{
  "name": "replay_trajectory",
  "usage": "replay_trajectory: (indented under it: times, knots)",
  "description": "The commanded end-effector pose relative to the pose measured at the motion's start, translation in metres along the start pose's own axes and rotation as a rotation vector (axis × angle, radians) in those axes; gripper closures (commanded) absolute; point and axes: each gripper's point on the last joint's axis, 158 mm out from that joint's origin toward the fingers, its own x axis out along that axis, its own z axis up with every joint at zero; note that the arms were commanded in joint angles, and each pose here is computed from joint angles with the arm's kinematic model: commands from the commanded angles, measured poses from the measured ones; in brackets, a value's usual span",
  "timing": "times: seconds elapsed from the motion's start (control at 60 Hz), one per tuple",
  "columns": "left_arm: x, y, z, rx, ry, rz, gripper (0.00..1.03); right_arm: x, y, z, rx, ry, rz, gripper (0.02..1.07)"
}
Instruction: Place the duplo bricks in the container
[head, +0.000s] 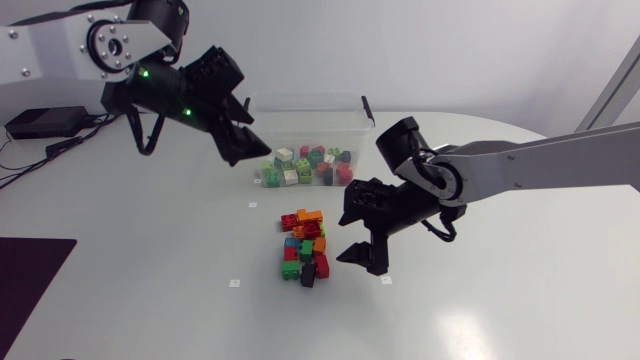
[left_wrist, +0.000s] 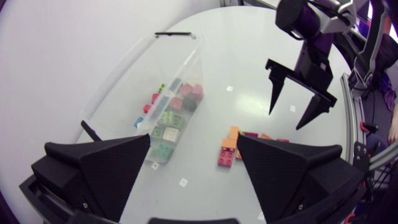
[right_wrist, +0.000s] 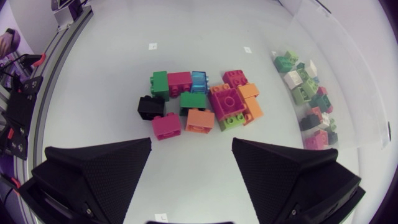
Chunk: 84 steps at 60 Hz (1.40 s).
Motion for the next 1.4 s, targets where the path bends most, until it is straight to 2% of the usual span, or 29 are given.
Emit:
replay_trajectory:
  times: [0.0,0.433,0.9,0.967,1.05,1.167,1.233,1.383]
  knots:
    - [-0.002,-0.024,-0.026,0.064,0.042,-0.039,0.05,0.014,0.017,-0.013,-0.022,0.043,0.052,0.13]
    - [0.006,-0.085,-0.087,0.130,0.124,-0.152,0.05,0.030,0.025,-0.019,-0.091,0.158,0.118,0.13]
    - [0.024,-0.131,-0.121,0.206,0.172,-0.266,0.05,0.045,0.019,-0.018,-0.138,0.244,0.155,0.16]
    - [0.028,-0.138,-0.125,0.214,0.179,-0.284,0.05,0.047,0.017,-0.018,-0.145,0.250,0.158,0.23]
    - [0.033,-0.148,-0.130,0.239,0.185,-0.312,0.05,0.050,0.017,-0.017,-0.147,0.255,0.166,0.27]
    - [0.040,-0.160,-0.135,0.263,0.191,-0.341,0.05,0.053,0.016,-0.017,-0.152,0.262,0.178,0.28]
    - [0.044,-0.163,-0.137,0.268,0.195,-0.352,0.05,0.055,0.018,-0.018,-0.155,0.268,0.189,0.36]
    - [0.055,-0.168,-0.139,0.282,0.195,-0.367,0.05,0.060,0.024,-0.018,-0.161,0.277,0.209,0.48]
